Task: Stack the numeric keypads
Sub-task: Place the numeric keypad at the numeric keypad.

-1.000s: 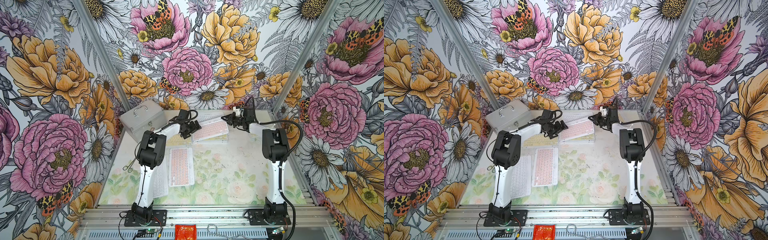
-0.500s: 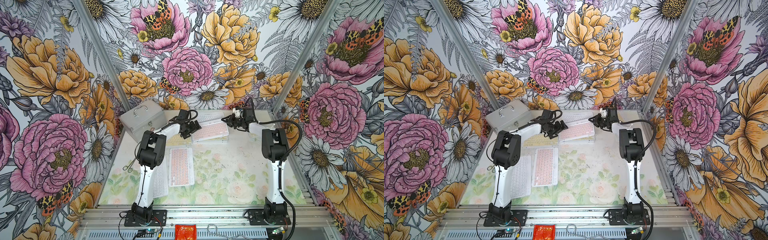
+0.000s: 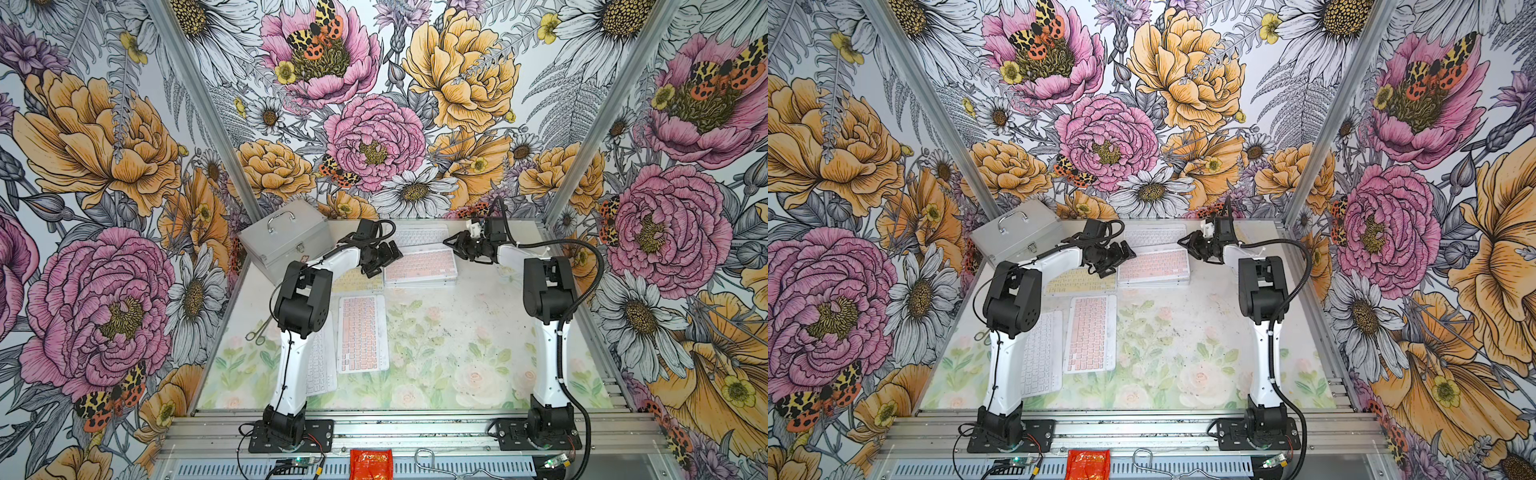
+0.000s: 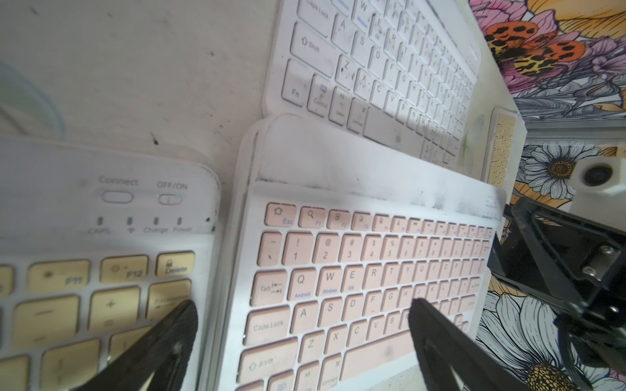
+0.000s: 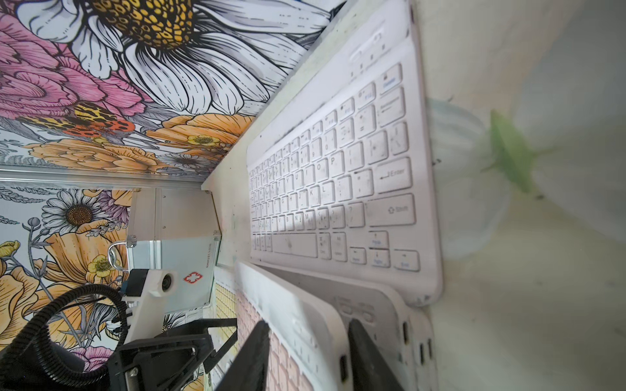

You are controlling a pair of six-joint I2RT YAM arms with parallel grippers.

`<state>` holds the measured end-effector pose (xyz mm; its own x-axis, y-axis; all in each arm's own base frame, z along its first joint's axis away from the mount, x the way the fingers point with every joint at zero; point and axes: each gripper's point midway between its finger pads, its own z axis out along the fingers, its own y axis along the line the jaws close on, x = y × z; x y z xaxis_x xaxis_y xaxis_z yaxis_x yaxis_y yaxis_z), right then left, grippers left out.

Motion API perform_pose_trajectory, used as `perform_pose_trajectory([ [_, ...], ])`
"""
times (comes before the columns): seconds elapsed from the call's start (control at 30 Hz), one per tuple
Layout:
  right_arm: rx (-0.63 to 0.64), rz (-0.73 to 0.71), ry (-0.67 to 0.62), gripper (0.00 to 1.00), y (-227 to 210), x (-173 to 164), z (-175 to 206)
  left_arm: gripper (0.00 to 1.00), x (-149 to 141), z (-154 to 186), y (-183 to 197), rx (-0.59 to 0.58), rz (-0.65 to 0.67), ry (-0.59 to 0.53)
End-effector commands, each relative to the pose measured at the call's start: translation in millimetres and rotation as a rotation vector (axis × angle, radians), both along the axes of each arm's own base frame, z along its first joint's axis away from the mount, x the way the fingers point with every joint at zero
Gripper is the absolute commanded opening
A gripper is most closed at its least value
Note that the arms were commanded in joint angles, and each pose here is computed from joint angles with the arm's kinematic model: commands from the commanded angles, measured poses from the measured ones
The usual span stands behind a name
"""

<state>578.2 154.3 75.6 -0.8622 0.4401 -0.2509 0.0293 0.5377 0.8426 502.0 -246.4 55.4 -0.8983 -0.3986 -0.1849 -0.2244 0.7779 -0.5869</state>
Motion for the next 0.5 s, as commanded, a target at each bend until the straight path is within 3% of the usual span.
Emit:
perform_pose_trajectory([
  [0.0, -0.023, 0.002, -0.028, 0.42, -1.0, 8.8, -2.6, 0.99, 2.5, -2.0, 2.5, 0.015, -0.004, -0.010],
  [0.47, -0.103, -0.006, -0.007, 0.49, -7.2, 2.0, -13.0, 0.99, 1.0, -1.6, 2.9, 0.016, -0.004, -0.010],
])
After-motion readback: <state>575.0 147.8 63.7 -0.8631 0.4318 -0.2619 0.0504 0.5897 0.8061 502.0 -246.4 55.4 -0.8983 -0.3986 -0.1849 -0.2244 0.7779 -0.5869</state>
